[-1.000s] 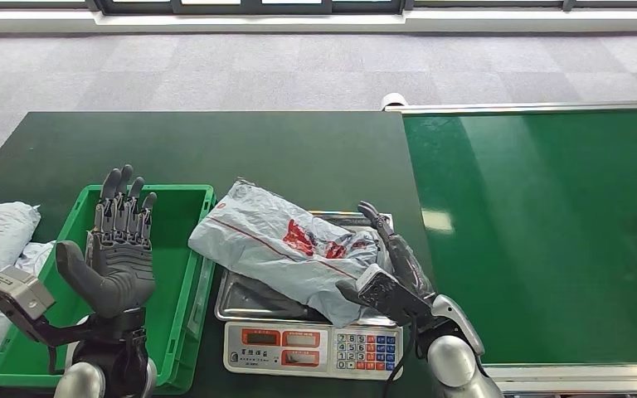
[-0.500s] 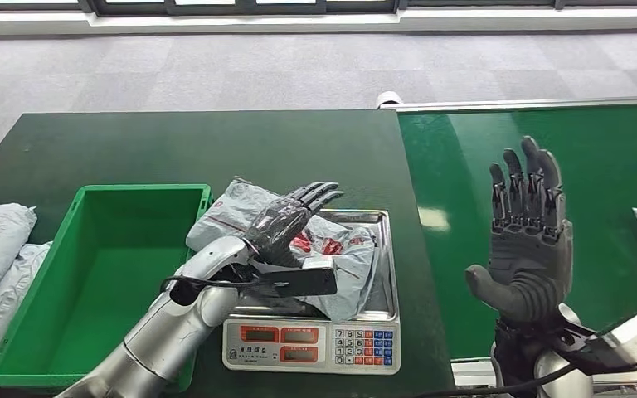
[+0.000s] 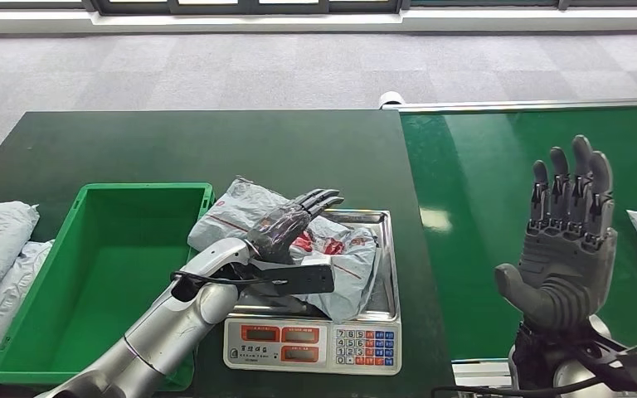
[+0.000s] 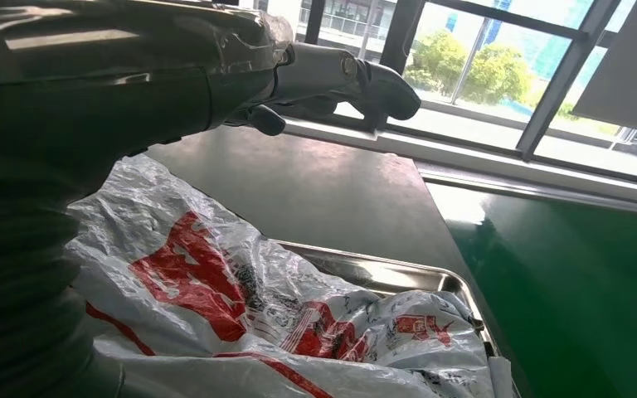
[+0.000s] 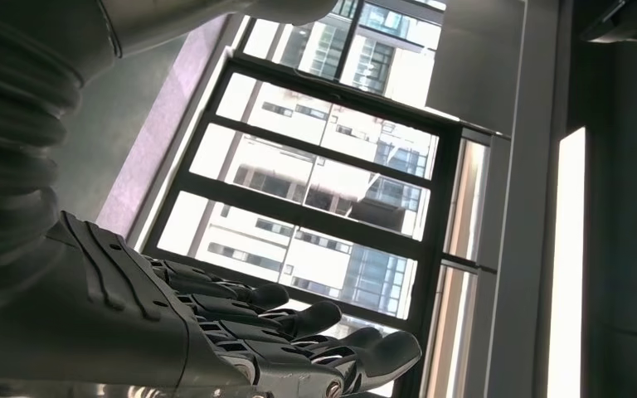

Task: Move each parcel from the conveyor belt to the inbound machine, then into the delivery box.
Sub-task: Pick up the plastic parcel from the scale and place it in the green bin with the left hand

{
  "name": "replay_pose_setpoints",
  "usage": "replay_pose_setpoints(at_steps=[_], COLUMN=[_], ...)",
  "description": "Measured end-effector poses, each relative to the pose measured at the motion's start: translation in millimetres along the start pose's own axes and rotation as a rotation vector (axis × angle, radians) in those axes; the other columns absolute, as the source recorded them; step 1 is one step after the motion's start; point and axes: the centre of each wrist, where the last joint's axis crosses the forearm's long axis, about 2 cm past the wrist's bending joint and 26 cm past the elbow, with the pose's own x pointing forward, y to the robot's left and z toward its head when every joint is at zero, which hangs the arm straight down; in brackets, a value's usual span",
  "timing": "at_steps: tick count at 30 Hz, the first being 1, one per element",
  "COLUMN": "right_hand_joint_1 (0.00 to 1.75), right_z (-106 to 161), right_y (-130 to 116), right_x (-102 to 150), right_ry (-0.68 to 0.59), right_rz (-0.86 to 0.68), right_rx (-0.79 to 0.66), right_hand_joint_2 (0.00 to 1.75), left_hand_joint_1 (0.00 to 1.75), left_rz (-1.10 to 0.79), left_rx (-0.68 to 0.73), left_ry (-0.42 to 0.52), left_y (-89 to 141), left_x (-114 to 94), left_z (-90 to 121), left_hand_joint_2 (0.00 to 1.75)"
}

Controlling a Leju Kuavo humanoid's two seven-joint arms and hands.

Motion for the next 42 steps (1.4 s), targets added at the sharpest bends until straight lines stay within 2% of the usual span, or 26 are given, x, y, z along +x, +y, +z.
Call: replay_pose_setpoints(at_steps=[7,13,17,21,27,35,42], right_hand_joint_1=[0.00,0.00,0.00,0.00,0.00,0.00,0.00], right_z=[-1.1,-5.1,-6.6,-5.9,-2.6,4.1,9.2], right_y=[0.0,-1.0,-1.8,-1.9,-0.9,-1.9,-2.1], right_x=[-0.2,-3.4,-6.0,-8.2,-12.7,-12.8,-11.9], right_ry=[-0.009,-0.026,-0.034,-0.040,-0.046,-0.034,-0.016], right_rz=[0.003,0.012,0.024,0.025,0.013,0.014,-0.003], right_rx=[0.013,0.008,-0.008,-0.024,-0.033,-0.034,-0.035], right_hand_joint_2=[1.75,1.75,1.75,1.75,1.75,1.75,1.75], left_hand_joint_1=[0.00,0.00,0.02,1.72,1.75,1.75,1.75], left_rz=[-0.079,-0.165,-0.208,-0.211,-0.211,-0.238,-0.330], left_rx=[-0.189,-0.415,-0.485,-0.540,-0.590,-0.520,-0.377], left_ry=[0.024,-0.011,-0.014,0.001,0.011,0.021,0.040], left_y=[-8.7,-9.7,-4.8,0.1,5.1,7.6,10.4], left_x=[-4.6,-15.9,-21.9,-26.7,-33.8,-35.1,-33.3], left_z=[-2.9,-10.7,-18.5,-22.6,-22.5,-22.1,-16.5], left_hand_joint_2=[1.75,1.75,1.75,1.75,1.75,1.75,1.75])
